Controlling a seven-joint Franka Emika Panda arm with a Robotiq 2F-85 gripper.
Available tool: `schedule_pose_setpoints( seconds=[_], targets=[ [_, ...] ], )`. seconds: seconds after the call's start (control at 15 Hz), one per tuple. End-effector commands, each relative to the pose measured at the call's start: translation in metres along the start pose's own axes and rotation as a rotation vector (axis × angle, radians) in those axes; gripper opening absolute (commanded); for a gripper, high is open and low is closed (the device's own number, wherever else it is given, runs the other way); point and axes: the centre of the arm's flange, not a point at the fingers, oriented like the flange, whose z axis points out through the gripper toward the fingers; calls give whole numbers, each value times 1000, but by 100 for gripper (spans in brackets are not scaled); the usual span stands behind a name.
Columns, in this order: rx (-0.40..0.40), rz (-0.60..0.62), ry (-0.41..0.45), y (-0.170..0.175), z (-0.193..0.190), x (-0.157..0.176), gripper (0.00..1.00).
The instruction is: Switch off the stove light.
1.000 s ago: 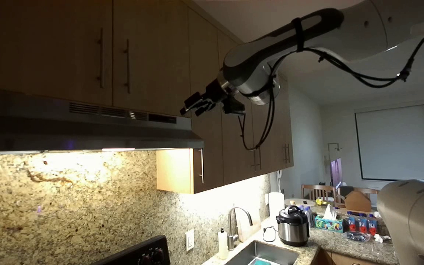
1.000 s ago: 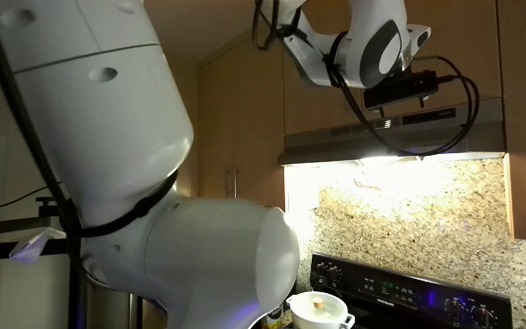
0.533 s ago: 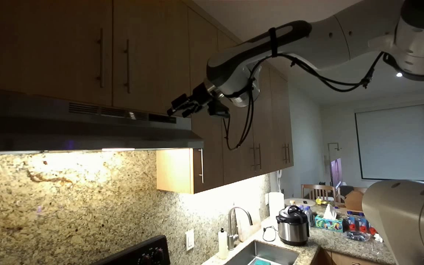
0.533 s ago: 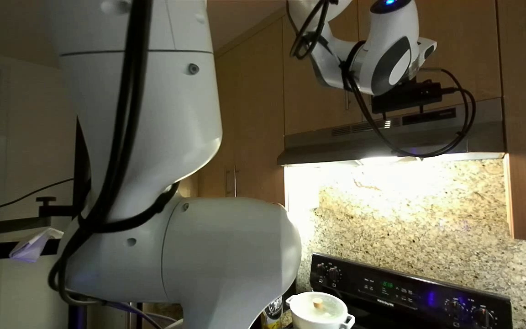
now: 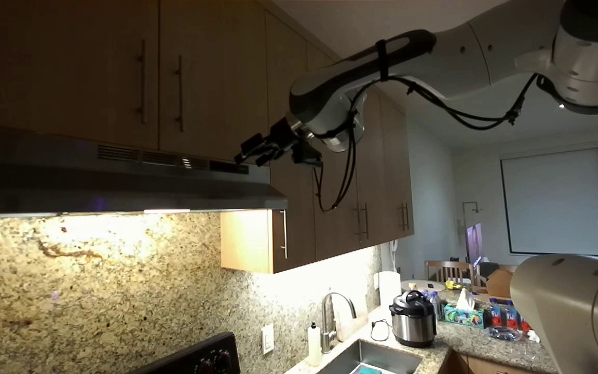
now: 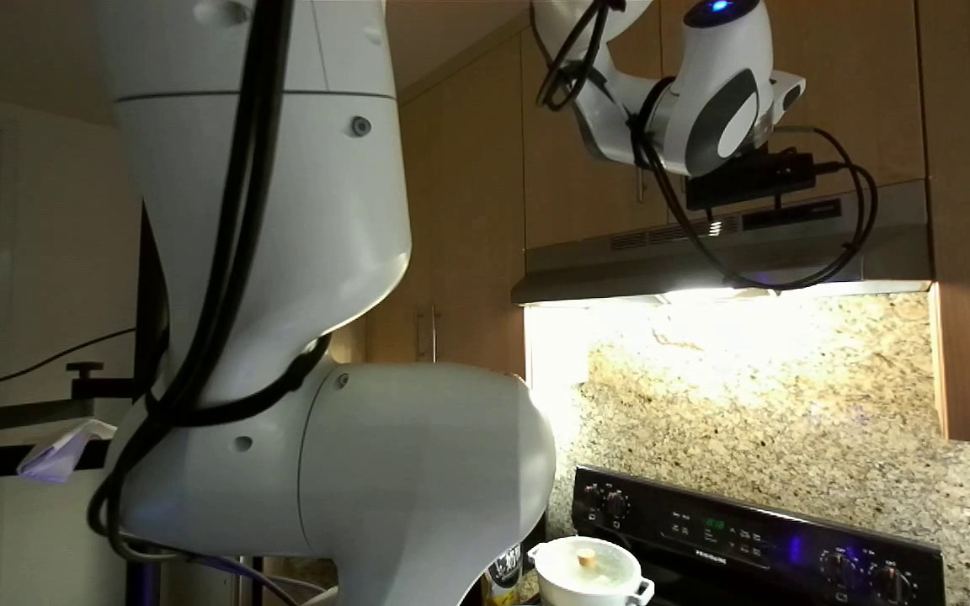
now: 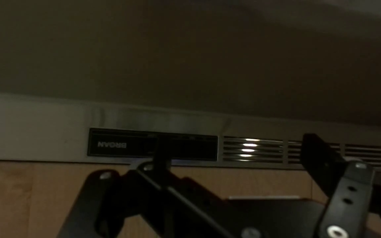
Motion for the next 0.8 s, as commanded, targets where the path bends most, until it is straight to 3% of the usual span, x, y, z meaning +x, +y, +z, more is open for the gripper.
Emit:
schedule_pose_setpoints(
  seconds=[0.0,0.4,0.73],
  targets=[
    [-33,-2,12,12,8,11,100],
    [-65,17,12,48,17,29,100],
    [-95,29,-27,56,41,28,100]
  ],
)
